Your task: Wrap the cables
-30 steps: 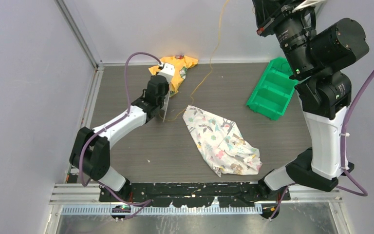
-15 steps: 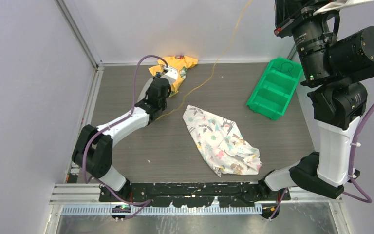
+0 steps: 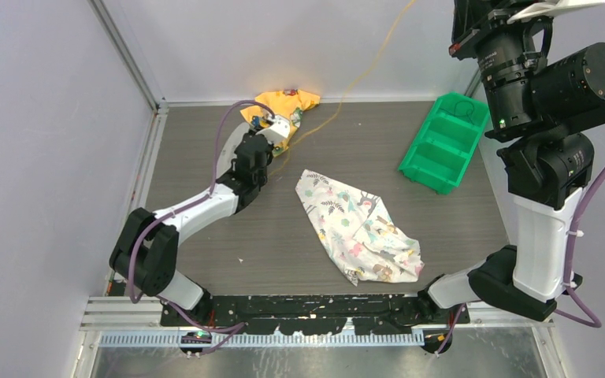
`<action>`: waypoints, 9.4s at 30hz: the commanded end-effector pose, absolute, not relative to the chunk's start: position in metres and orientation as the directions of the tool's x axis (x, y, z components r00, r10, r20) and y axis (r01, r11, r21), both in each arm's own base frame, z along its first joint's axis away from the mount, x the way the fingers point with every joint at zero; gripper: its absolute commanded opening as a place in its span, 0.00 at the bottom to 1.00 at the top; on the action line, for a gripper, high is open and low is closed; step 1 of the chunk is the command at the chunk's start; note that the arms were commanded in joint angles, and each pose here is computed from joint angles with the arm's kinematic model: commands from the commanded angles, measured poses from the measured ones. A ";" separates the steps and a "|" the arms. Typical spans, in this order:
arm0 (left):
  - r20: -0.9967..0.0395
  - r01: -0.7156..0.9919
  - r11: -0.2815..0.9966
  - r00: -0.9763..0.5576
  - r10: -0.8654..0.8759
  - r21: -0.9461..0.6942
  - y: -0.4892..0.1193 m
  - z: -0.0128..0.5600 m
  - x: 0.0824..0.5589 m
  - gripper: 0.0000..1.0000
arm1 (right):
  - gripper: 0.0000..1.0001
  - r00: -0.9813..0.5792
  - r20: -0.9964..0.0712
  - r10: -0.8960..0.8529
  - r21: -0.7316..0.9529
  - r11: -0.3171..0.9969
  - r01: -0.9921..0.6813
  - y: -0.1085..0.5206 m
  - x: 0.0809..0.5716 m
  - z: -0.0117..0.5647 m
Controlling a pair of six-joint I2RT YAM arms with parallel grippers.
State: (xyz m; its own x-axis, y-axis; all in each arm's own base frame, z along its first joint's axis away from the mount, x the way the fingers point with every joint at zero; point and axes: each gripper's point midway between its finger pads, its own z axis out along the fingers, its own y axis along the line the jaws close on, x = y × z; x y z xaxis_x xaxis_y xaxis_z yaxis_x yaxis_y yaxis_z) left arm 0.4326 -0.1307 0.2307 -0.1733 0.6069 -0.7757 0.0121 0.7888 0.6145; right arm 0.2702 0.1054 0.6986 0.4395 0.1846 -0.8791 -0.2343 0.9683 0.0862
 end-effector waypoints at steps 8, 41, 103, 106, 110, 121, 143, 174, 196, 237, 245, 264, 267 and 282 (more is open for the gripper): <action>-0.774 0.366 0.727 -0.027 0.632 0.581 -0.148 0.245 0.409 0.00 | 0.01 0.454 -0.891 -0.016 0.012 0.998 0.060 0.053 0.271 0.697; -0.695 0.506 0.559 0.121 0.708 0.657 -0.143 0.296 0.342 0.00 | 0.01 0.135 -0.990 0.043 0.063 0.988 0.142 0.018 0.390 0.572; -0.861 0.515 0.692 0.252 0.442 0.506 -0.150 0.403 0.294 0.00 | 0.49 -0.297 -0.953 -0.058 0.221 0.538 -0.814 0.343 0.399 0.206; -0.864 0.505 0.702 0.249 0.438 0.502 -0.147 0.404 0.293 0.00 | 0.35 -0.315 -0.948 -0.042 0.241 0.548 -0.801 0.342 0.399 0.203; -0.880 0.483 0.736 0.240 0.410 0.474 -0.144 0.408 0.295 0.00 | 0.01 -0.334 -0.942 0.009 0.275 0.591 -0.759 0.338 0.404 0.207; -0.894 0.486 0.751 0.228 0.385 0.447 -0.143 0.416 0.291 0.00 | 0.69 -0.410 -0.912 -0.013 0.328 0.579 -0.747 0.333 0.391 0.186; -0.904 0.483 0.765 0.228 0.360 0.427 -0.141 0.424 0.285 0.00 | 0.00 -0.514 -0.843 0.160 0.474 0.674 -0.566 0.322 0.416 0.154; -0.739 0.208 0.816 0.347 -0.578 -0.540 -0.085 0.515 0.316 0.00 | 0.01 -0.523 -0.850 0.052 0.430 0.643 -0.634 0.351 0.335 0.183; -0.887 -0.386 0.811 0.333 -0.321 -0.439 -0.056 0.441 0.344 0.00 | 0.01 -0.595 -0.791 0.145 0.596 0.409 -0.692 0.437 0.248 0.294; -0.999 0.322 0.947 0.034 -0.023 -0.011 -0.202 0.411 0.365 0.01 | 0.07 -0.314 -0.931 0.186 0.365 0.447 -0.816 0.364 0.297 0.391; -0.989 0.475 0.868 0.089 0.118 0.146 -0.217 0.412 0.344 0.01 | 0.09 -0.296 -0.940 0.168 0.340 0.512 -0.789 0.345 0.316 0.384; -0.991 0.652 0.750 0.132 0.035 0.114 -0.218 0.453 0.299 0.00 | 0.25 -0.352 -0.906 0.234 0.418 0.613 -0.670 0.298 0.361 0.356; -0.991 0.639 0.764 0.130 0.006 0.089 -0.211 0.461 0.298 0.00 | 0.32 -0.364 -0.899 0.243 0.433 0.617 -0.658 0.296 0.364 0.351; -0.994 0.626 0.777 0.111 -0.008 0.064 -0.205 0.463 0.303 0.00 | 0.66 -0.327 -0.913 0.246 0.407 0.610 -0.680 0.263 0.336 0.349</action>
